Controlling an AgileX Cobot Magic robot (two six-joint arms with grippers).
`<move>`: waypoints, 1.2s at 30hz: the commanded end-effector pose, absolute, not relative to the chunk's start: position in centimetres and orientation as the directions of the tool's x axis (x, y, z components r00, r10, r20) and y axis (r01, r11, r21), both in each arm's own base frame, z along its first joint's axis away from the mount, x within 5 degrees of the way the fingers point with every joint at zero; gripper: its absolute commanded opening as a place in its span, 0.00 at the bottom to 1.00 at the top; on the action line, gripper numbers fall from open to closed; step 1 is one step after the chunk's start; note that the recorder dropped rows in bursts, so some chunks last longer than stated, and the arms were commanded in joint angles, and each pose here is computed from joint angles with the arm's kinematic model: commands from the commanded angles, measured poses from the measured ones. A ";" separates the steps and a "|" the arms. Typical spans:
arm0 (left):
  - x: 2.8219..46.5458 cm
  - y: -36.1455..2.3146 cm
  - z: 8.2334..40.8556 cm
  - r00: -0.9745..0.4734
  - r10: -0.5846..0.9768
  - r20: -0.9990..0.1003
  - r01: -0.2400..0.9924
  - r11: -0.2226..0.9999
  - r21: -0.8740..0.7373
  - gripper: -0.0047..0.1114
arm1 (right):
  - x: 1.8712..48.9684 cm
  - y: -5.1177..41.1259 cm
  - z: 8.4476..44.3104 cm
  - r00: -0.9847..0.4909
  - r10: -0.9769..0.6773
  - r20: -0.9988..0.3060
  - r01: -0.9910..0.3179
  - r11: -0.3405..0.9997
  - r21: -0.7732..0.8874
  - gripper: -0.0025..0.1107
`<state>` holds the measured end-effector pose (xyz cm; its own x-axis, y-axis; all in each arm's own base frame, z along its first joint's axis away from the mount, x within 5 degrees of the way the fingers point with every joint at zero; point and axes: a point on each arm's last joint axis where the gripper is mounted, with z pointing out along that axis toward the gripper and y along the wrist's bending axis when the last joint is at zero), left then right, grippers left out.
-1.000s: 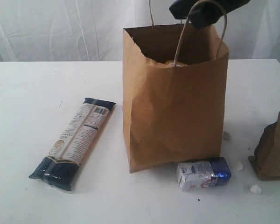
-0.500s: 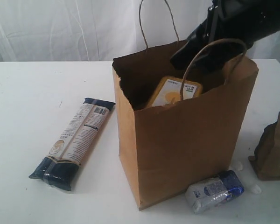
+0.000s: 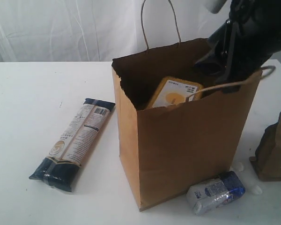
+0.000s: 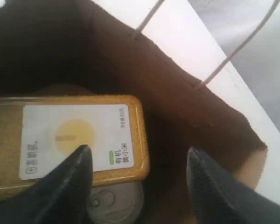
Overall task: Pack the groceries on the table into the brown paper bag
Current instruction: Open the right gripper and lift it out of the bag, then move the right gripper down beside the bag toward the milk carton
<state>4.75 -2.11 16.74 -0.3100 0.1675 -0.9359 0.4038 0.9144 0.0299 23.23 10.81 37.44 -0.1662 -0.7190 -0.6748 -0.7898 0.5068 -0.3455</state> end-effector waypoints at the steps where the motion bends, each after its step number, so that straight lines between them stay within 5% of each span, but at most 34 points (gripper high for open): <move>1: 4.7 -2.1 16.7 -0.312 0.162 -0.936 0.403 0.915 0.024 0.04 | 23.7 10.5 37.2 -0.129 -0.728 -0.673 -0.744 0.520 -0.420 0.51; 9: 4.7 -2.1 16.7 -0.312 0.162 -0.936 0.403 0.915 0.024 0.04 | 25.3 10.3 39.3 -0.006 -0.632 -0.775 -0.555 0.647 -0.523 0.51; 25: 4.7 -2.1 16.7 -0.312 0.162 -0.936 0.403 0.915 0.024 0.04 | 20.3 5.7 42.2 -0.021 -0.281 -0.960 -0.328 0.909 -0.258 0.51; 36: 4.7 -2.1 16.7 -0.312 0.162 -0.936 0.403 0.915 0.024 0.04 | 12.8 2.7 39.7 -0.275 -0.248 -0.929 -0.291 0.942 -0.165 0.51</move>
